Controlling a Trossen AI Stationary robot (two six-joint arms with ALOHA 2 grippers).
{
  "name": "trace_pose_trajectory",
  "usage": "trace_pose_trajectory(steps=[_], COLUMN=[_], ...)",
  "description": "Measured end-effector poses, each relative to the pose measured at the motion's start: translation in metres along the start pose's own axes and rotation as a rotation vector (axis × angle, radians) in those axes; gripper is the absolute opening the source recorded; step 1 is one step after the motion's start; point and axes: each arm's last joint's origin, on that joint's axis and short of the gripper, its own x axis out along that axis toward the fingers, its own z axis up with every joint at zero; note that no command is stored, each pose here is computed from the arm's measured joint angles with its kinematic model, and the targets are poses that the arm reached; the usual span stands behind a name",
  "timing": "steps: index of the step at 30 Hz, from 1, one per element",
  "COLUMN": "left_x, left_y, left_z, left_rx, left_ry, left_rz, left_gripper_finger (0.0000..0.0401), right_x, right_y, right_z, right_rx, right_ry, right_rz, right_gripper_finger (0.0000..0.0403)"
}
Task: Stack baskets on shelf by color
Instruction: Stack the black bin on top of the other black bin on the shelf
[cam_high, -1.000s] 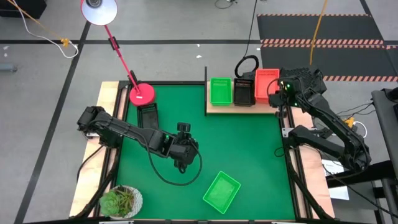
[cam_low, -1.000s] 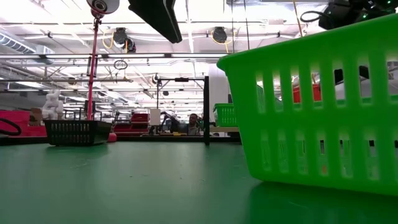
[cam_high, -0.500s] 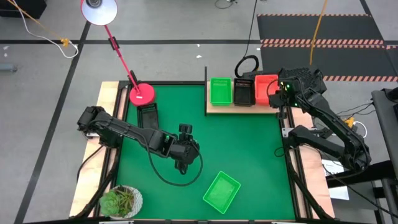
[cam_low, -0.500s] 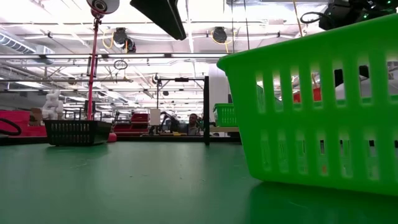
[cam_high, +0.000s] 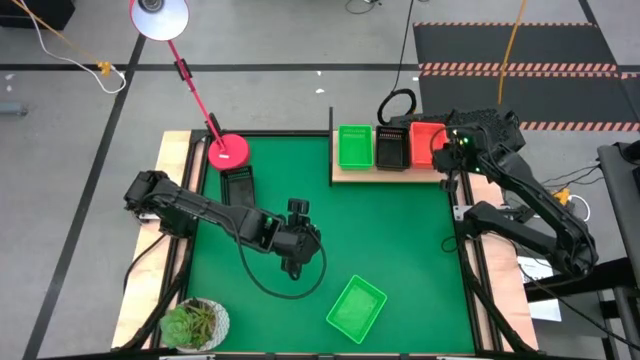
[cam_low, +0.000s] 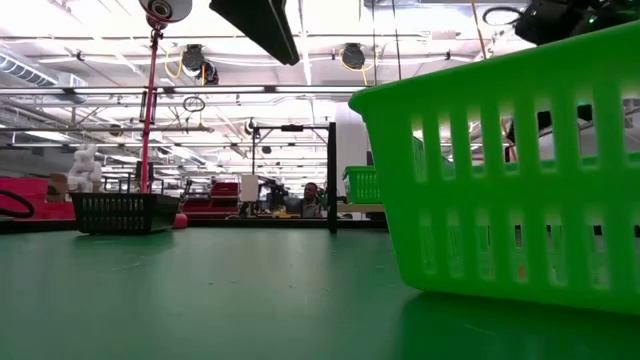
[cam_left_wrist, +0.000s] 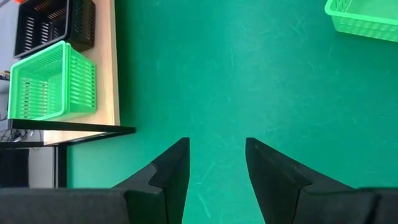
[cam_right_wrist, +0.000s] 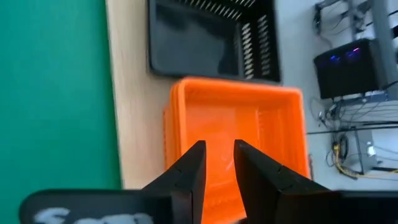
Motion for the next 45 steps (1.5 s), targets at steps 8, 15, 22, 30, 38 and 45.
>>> trace_pose_trajectory(steps=[8, 15, 22, 30, 38, 45], left_x=[0.002, 0.004, 0.003, -0.002, 0.004, 0.017], left_y=[0.004, 0.009, 0.006, -0.005, -0.045, -0.066], left_z=[0.000, -0.001, -0.001, -0.006, -0.030, -0.057], left_rx=[-0.003, -0.023, -0.064, -0.161, -0.139, -0.227], left_ry=[0.005, 0.008, 0.014, 0.054, 0.123, 0.172], left_rz=[0.005, 0.009, -0.011, 0.000, -0.016, 0.075], left_gripper_finger=[0.0159, 0.0159, 0.0159, 0.0159, 0.0159, 0.0159], right_x=[-0.010, -0.017, -0.028, -0.045, -0.056, -0.054], right_y=[0.002, 0.006, 0.030, 0.068, 0.102, 0.125], right_z=[0.014, 0.043, 0.068, 0.086, 0.109, 0.136], right_rx=[0.172, 0.435, 0.502, 0.465, 0.440, 0.377], right_ry=[-0.149, -0.432, -0.588, -0.599, -0.659, -0.644], right_rz=[-0.050, 0.051, 0.329, 0.434, 0.505, 0.562], right_gripper_finger=[0.0078, 0.0064, 0.0044, 0.0040, 0.0040, 0.0040])
